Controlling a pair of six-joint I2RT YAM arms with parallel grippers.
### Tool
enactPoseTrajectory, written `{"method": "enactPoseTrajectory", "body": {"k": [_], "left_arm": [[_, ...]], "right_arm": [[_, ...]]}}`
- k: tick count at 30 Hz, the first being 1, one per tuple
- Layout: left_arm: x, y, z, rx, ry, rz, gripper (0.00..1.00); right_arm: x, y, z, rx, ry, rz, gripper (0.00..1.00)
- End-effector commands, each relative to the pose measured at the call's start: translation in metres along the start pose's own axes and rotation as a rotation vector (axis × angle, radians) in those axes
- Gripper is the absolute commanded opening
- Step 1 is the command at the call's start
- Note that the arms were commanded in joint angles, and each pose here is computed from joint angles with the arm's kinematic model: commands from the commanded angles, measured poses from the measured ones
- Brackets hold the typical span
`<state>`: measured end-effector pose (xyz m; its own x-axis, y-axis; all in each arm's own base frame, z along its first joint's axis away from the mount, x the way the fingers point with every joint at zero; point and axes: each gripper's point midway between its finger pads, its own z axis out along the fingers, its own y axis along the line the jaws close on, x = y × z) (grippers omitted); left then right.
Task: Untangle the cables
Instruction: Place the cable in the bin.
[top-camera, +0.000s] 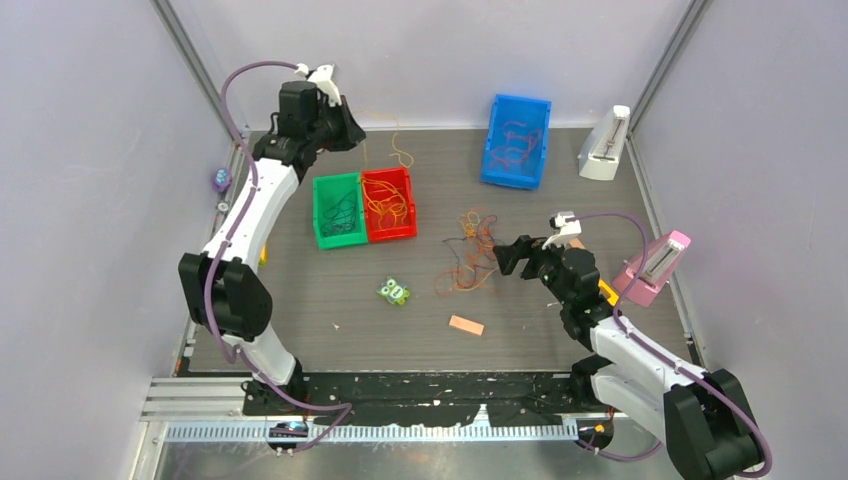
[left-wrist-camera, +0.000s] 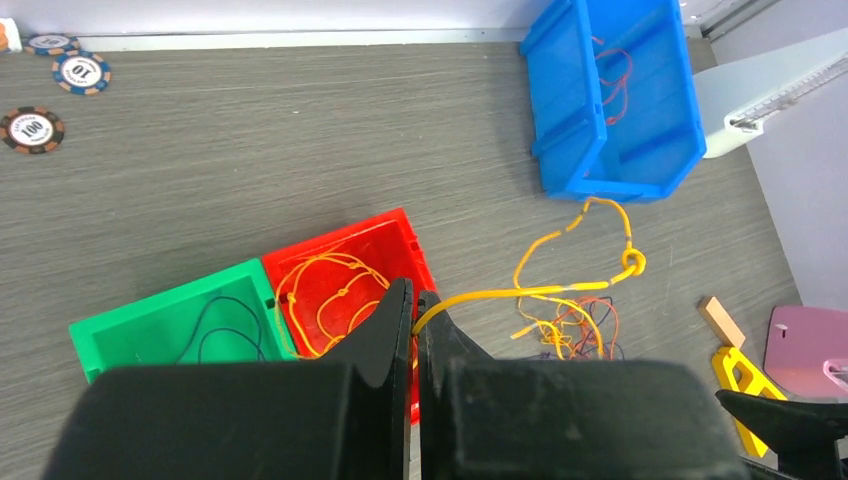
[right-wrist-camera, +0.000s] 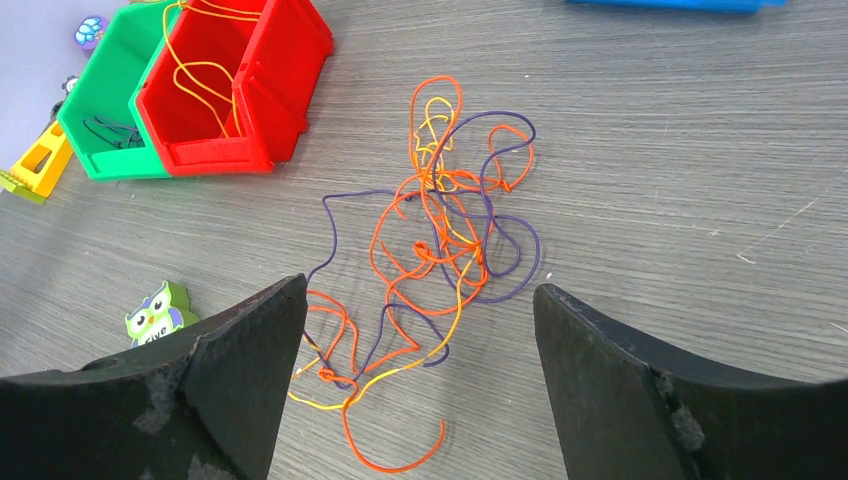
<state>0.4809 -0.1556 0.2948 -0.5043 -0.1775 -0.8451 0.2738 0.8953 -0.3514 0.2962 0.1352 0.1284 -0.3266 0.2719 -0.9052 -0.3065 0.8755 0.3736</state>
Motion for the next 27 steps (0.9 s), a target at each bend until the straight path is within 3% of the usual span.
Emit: {"method": "enactPoseTrajectory", "body": {"k": [1,12,17,24,27], "left_arm": [[0.006,-0.025,0.001,0.066,0.014,0.022,0.0],[0.054,-0.063,0.023,0.147,0.132,-0.035,0.0],[0.095,-0.086,0.028,0.214,0.199,-0.107,0.0],[0.093,-0.087,0.028,0.253,0.118,-0.312,0.0],[0.089,-0.069,0.027,0.175,0.065,-0.442,0.0]], "right_arm": [[-0.016,0.006,0.001,-0.02,-0.063,0.001,0.88],[-0.018,0.006,-0.001,-0.018,-0.076,0.003,0.88],[-0.019,0.005,-0.003,-0.011,-0.079,-0.002,0.88],[-0.02,0.005,-0.003,-0.014,-0.08,-0.002,0.88],[-0.02,0.005,-0.004,-0.012,-0.082,-0.003,0.88]]}}
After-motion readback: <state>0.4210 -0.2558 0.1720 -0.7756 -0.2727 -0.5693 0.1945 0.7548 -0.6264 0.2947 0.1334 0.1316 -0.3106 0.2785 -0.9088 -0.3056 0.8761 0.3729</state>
